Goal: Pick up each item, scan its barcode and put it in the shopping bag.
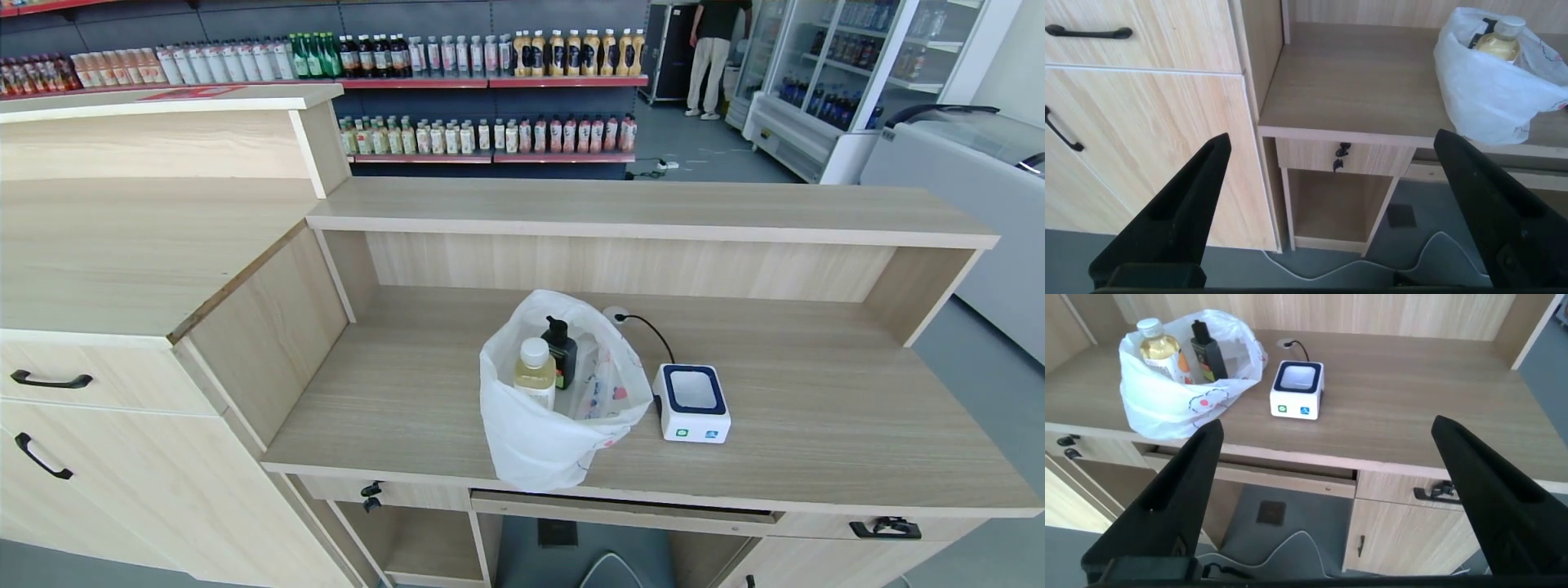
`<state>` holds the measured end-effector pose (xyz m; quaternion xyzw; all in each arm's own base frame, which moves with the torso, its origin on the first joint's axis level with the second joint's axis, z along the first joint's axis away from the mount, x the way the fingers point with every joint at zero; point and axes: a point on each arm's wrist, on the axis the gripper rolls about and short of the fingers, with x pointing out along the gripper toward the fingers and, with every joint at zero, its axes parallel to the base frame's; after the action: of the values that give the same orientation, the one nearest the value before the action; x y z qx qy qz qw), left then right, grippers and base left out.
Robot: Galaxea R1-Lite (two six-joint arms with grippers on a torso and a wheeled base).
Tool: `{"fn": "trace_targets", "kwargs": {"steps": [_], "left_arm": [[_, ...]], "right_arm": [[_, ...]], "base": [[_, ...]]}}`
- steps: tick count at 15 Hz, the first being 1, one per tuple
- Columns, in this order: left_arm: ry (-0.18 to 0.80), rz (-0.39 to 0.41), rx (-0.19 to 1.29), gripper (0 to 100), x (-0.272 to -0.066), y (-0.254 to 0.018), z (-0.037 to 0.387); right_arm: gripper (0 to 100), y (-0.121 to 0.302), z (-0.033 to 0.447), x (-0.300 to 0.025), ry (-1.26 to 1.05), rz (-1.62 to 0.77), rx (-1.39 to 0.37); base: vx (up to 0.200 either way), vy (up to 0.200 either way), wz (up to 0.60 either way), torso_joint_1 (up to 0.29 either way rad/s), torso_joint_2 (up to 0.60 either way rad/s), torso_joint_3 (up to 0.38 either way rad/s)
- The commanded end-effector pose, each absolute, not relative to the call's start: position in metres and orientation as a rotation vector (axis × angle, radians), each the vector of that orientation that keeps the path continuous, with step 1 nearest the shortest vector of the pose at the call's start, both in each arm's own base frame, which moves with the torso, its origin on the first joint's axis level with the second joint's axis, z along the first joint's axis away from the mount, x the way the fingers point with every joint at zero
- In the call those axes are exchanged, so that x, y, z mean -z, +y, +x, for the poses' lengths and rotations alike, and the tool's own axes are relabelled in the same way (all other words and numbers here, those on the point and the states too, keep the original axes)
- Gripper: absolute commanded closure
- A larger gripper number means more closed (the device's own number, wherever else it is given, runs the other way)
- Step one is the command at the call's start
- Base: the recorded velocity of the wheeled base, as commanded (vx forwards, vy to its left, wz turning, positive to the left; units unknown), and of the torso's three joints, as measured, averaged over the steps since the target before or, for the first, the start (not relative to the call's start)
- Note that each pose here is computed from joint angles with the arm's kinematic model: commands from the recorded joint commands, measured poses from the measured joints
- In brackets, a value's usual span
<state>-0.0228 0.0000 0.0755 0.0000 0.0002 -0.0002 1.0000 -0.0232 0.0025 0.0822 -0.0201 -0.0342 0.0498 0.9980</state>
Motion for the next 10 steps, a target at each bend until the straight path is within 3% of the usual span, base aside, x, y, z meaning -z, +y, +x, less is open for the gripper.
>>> {"fn": "trace_targets", "kwargs": {"steps": [1,10], "left_arm": [[0.000,0.000,0.000,0,-0.0755,0.0000,-0.0228],[0.000,0.000,0.000,0,-0.0755,0.0000,-0.0228]], "right_arm": [[0,0.0025,-0.0230,-0.0823,-0.066,-0.040,-0.100],[0,0.0025,-0.0230,-0.0823,-0.065,-0.007,-0.103]], "base": [[0.000,0.000,0.00,0.000,0.00,0.000],[0.000,0.000,0.00,0.000,0.00,0.000]]}}
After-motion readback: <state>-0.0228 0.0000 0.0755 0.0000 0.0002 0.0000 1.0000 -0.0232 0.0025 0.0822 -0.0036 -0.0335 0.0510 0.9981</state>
